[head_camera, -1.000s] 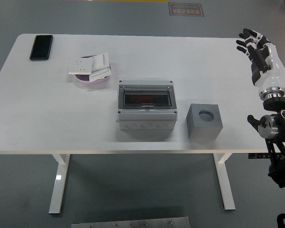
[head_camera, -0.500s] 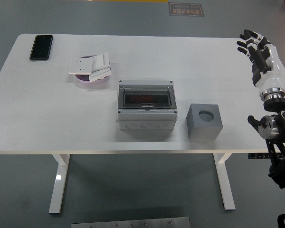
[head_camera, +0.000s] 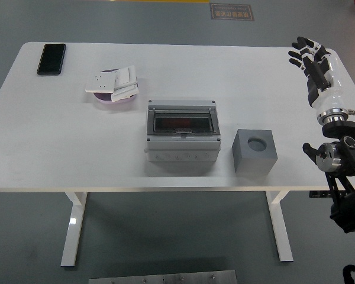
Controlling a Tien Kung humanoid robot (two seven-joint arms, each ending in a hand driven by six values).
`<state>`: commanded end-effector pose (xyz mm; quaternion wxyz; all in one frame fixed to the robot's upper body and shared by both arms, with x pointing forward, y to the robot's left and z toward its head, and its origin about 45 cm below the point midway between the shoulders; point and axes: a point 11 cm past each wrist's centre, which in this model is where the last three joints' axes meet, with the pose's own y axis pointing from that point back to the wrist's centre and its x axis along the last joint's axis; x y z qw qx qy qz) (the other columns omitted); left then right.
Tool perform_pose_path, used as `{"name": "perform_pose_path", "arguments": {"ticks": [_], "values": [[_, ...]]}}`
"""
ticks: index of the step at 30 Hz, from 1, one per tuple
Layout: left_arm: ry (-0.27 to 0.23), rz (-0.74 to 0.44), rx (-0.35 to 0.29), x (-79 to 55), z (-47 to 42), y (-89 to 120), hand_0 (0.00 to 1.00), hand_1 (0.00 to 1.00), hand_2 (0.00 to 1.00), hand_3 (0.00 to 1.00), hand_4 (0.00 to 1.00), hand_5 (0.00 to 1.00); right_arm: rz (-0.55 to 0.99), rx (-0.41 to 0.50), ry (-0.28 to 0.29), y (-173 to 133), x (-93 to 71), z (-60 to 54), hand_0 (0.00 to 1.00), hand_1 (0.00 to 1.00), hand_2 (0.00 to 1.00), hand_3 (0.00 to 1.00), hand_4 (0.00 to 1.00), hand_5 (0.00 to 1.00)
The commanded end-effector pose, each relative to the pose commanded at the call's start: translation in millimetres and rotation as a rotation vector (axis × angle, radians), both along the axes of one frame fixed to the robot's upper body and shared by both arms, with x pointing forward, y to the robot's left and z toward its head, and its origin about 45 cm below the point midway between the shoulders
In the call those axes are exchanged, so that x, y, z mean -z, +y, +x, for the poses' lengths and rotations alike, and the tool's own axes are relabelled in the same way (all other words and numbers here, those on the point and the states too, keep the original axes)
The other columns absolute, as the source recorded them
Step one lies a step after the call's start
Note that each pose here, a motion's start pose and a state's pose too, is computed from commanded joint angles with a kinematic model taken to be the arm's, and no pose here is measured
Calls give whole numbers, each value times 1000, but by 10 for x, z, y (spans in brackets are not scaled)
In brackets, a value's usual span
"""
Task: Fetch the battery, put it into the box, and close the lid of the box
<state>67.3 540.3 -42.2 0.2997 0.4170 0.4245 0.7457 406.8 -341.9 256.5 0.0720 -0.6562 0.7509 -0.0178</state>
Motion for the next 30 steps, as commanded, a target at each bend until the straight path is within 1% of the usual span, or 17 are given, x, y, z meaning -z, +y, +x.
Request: {"name": "perform_pose_path", "arguments": {"ticks": [20,30], "values": [[-1,-3,-3,8,-6,-11,583,739,651,599,710,249,-7,-8,4,23,-29,16,771,704,706,682,779,492],[-1,-5,-5,14,-13,-18,583,738,650,599,710,249,-11,-3,12,-5,-9,3,772,705,705,684,780,493]]}}
